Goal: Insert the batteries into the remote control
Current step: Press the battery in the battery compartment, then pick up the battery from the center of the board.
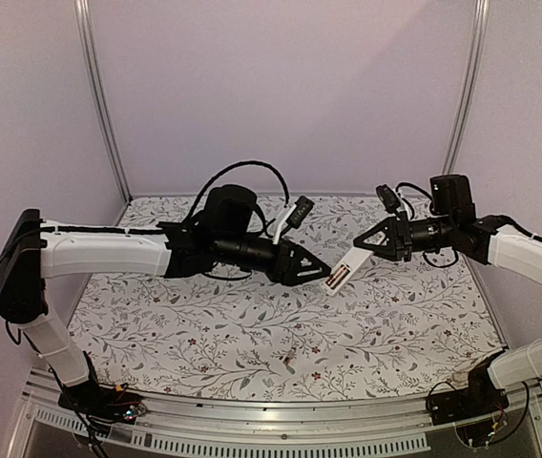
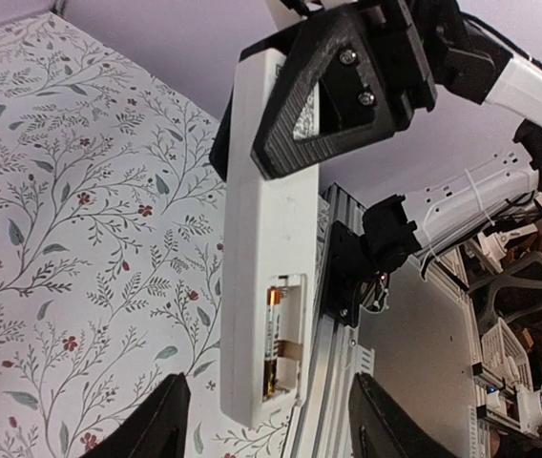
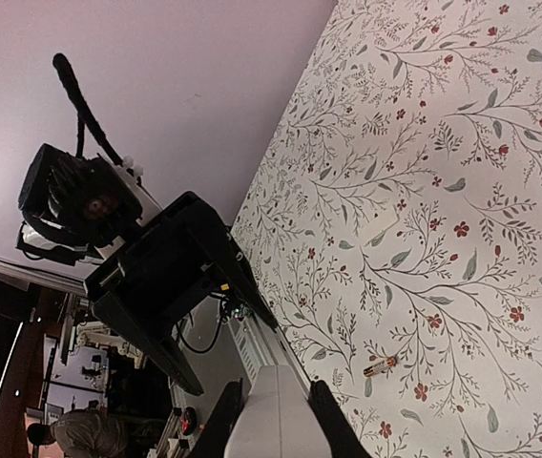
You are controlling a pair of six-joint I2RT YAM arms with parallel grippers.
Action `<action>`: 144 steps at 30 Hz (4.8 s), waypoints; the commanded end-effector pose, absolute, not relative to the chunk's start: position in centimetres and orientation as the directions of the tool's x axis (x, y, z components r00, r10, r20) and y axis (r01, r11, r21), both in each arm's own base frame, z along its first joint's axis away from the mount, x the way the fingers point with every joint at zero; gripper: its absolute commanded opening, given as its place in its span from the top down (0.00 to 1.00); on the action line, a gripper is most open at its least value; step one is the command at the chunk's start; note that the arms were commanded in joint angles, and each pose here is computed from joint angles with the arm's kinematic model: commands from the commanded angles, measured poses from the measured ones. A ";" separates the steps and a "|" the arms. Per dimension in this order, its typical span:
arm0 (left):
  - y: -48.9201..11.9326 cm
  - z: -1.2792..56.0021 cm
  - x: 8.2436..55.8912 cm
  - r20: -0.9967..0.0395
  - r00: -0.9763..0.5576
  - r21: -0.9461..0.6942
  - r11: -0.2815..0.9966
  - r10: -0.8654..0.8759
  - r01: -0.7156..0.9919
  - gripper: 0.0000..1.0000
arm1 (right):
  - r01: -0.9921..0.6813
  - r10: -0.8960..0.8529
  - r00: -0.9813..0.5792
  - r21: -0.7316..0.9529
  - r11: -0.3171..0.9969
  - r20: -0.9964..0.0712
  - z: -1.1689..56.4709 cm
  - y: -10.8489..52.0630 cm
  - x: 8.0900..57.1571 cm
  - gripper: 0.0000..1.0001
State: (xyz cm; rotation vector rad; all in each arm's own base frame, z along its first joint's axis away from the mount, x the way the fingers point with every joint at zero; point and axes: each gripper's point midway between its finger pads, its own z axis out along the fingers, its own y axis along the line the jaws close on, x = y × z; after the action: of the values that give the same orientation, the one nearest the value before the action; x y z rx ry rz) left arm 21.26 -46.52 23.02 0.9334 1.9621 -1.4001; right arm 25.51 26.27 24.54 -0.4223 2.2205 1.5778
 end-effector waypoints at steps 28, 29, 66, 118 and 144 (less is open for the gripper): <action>-47.5 18.6 21.0 -0.712 -0.505 -0.355 0.371 0.488 0.858 0.70 | -0.565 -0.109 -0.824 0.787 0.250 -0.557 26.7 27.3 23.2 1.00; -47.4 18.4 21.3 -0.710 -0.505 -0.343 0.384 0.491 0.857 0.71 | -0.561 -0.108 -0.826 0.789 0.250 -0.553 26.7 27.3 23.2 1.00; -37.2 9.2 14.6 -0.351 0.275 0.287 -0.177 0.895 0.941 0.23 | -0.367 0.117 -0.882 0.822 0.435 -0.456 19.5 20.7 26.2 1.00; -41.3 0.6 15.7 -0.237 0.393 0.014 -0.401 0.889 0.916 0.35 | -0.335 0.153 -0.889 0.839 0.430 -0.433 19.0 19.2 26.4 1.00; -41.8 1.0 15.7 -0.253 0.377 0.007 -0.388 0.891 0.922 0.40 | -0.330 0.152 -0.891 0.841 0.429 -0.427 18.9 19.2 26.5 1.00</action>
State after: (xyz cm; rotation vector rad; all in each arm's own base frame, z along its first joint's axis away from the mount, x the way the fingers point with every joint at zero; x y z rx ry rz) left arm 15.98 -41.44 1.07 2.4768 1.6380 -0.2822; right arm 26.37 19.23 18.97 -0.1404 2.2524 1.4558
